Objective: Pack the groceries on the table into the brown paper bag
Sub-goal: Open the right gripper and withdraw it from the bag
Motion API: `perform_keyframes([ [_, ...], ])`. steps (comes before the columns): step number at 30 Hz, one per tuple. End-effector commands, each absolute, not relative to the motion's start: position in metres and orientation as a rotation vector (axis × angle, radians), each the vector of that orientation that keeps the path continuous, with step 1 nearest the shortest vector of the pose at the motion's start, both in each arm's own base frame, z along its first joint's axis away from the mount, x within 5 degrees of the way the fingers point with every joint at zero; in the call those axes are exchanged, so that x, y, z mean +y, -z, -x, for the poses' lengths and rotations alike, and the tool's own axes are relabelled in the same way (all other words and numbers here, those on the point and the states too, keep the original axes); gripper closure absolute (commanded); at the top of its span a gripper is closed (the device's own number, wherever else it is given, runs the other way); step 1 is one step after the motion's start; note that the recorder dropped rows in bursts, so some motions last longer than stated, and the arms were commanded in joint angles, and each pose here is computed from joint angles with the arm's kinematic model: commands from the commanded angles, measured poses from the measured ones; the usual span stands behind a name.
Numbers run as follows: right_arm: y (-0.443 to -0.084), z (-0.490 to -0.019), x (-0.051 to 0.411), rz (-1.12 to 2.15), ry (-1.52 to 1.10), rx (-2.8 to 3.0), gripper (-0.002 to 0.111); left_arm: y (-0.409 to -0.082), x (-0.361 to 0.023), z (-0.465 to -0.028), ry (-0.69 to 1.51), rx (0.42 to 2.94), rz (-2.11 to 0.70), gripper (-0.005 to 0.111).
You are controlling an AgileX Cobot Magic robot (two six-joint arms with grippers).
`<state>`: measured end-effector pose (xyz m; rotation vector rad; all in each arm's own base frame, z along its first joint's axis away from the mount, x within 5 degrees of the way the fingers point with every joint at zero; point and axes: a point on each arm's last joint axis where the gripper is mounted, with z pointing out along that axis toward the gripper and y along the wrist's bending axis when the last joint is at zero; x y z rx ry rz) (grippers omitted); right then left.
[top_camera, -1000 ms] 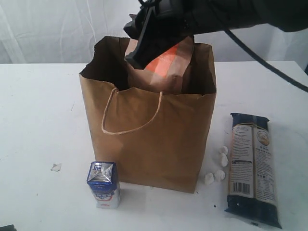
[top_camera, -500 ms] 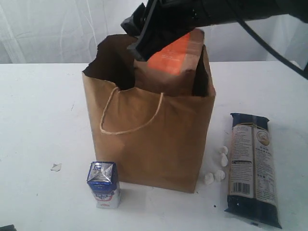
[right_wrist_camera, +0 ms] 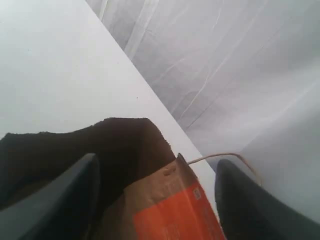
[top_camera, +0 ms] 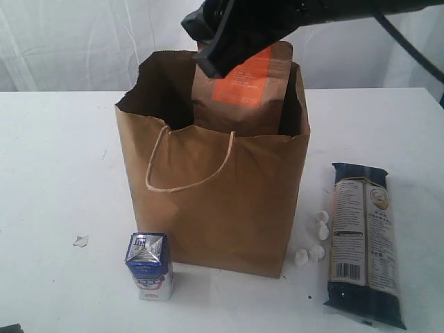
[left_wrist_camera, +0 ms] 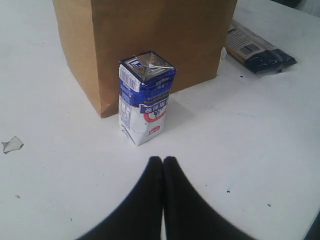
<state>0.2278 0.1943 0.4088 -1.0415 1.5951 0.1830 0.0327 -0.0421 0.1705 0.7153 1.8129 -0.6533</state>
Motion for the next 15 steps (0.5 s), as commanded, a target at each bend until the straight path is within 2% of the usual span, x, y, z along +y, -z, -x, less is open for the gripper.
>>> perform_keyframes([
  [1, -0.43, -0.211, 0.178, 0.979, -0.208, 1.567, 0.046, -0.17, -0.042, -0.032, 0.66, 1.817, -0.713, 0.107],
  [7, -0.456, -0.182, 0.148, 0.868, -0.224, 1.563, 0.046, -0.17, -0.042, -0.032, 0.66, 1.817, -0.713, 0.107],
  [15, -0.483, -0.141, 0.084, 0.513, -0.148, 1.651, 0.046, -0.17, -0.042, -0.032, 0.66, 1.817, -0.713, 0.107],
])
